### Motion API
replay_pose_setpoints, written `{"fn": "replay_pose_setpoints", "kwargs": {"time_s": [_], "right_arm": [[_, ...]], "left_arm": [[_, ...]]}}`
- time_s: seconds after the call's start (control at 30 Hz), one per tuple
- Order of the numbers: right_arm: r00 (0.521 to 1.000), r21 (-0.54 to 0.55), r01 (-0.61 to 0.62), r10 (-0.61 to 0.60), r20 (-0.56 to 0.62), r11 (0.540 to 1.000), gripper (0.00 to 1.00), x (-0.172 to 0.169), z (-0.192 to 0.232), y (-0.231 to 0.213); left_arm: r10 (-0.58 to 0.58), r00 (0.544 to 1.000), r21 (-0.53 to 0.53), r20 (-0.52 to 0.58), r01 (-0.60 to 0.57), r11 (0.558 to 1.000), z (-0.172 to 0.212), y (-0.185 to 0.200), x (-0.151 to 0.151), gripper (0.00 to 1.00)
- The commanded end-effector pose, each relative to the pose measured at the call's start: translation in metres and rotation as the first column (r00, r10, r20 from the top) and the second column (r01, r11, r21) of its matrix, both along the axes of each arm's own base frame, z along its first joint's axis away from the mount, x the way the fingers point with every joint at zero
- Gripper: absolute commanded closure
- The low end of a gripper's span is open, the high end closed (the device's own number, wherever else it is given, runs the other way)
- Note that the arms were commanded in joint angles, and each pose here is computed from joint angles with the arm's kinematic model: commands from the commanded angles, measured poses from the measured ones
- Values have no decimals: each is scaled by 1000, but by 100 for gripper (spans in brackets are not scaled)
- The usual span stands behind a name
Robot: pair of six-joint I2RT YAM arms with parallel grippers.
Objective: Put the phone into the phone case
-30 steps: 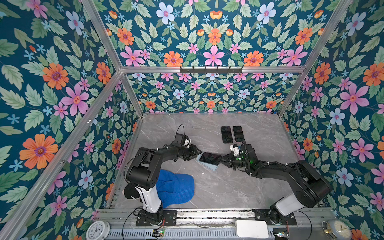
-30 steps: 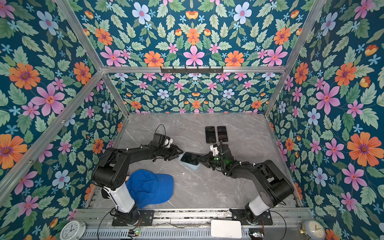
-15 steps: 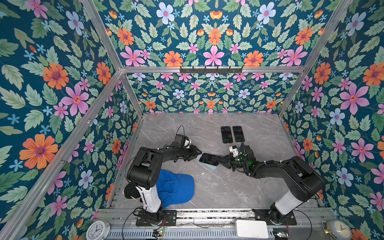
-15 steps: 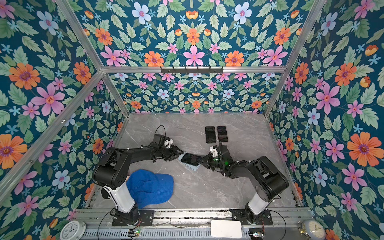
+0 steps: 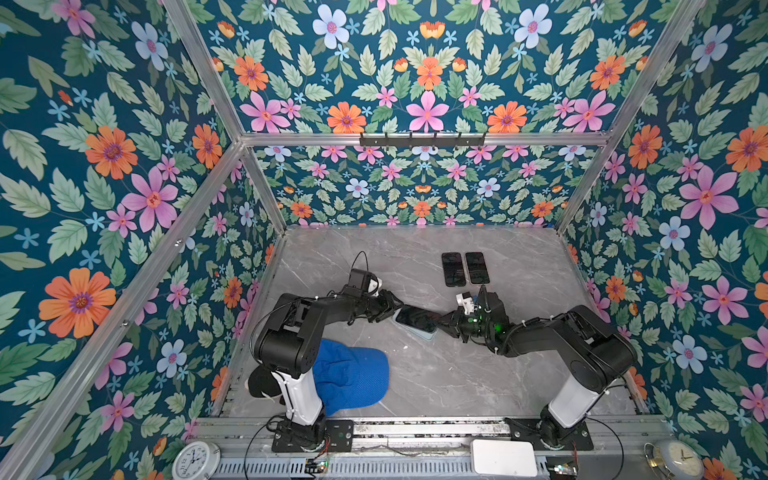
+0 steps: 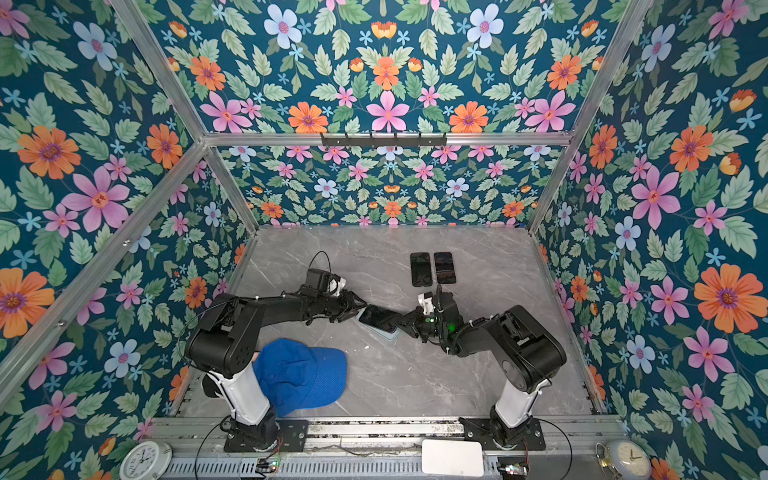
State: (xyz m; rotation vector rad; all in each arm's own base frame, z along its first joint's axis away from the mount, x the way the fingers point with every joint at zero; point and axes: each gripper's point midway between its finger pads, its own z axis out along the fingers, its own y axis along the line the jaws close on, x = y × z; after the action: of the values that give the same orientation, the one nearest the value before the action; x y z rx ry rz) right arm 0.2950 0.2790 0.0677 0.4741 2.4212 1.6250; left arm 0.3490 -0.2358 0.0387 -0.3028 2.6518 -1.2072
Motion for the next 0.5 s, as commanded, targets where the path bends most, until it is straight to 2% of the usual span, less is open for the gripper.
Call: {"fn": "replay_pose_setpoints", "kwargs": {"time_s": [0.0,0.47], "right_arm": [[1000,11,5,-5,-9,1000,100,1,0,1],[999,-3,3,-3,-37,1000,100,1,-8,2]], "left_arm": [[0,1000,0,-3,0,1000,-2,0,0,47],[2,1000,-11,-4,-2,1000,-3,0,-4,47]]}}
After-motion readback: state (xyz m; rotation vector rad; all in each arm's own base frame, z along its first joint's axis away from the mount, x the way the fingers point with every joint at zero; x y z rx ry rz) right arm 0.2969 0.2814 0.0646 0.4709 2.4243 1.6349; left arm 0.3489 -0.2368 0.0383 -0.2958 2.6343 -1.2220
